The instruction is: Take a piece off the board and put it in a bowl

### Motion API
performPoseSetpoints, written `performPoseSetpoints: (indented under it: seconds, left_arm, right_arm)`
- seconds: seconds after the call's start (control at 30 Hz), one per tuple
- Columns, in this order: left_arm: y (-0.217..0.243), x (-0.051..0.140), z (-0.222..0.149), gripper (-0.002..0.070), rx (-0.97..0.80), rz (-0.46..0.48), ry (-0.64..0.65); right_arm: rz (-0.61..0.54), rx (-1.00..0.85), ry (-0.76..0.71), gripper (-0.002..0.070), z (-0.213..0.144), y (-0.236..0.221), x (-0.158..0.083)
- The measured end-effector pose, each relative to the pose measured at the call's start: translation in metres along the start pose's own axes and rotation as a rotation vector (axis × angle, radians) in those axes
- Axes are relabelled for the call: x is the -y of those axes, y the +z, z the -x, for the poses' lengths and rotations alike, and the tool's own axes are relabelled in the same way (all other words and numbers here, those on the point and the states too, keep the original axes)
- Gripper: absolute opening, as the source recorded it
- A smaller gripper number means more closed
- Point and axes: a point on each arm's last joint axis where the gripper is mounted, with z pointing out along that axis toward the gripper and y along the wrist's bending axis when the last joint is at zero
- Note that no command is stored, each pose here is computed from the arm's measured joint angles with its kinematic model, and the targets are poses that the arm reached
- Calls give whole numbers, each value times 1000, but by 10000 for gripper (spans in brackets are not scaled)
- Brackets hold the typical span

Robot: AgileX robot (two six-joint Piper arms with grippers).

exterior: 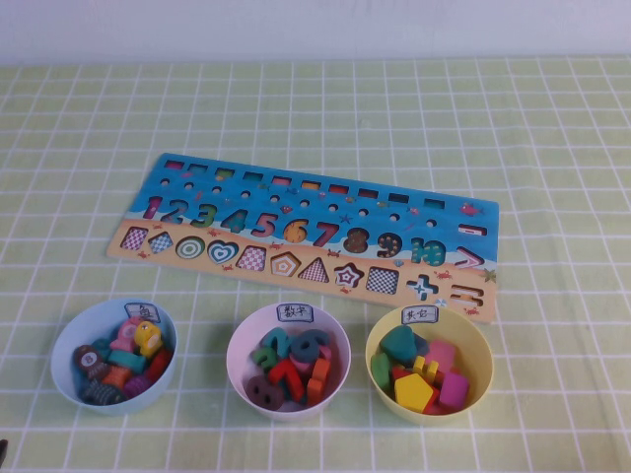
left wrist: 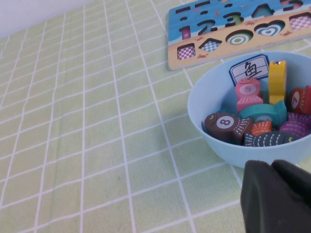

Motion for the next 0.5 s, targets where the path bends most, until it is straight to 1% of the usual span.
performPoseSetpoints:
  seconds: [0.5]
  left_arm:
    - [0, 0, 0, -5, 0, 0, 0]
  right_arm:
    - [-3, -8, 9, -16, -1, 0, 0]
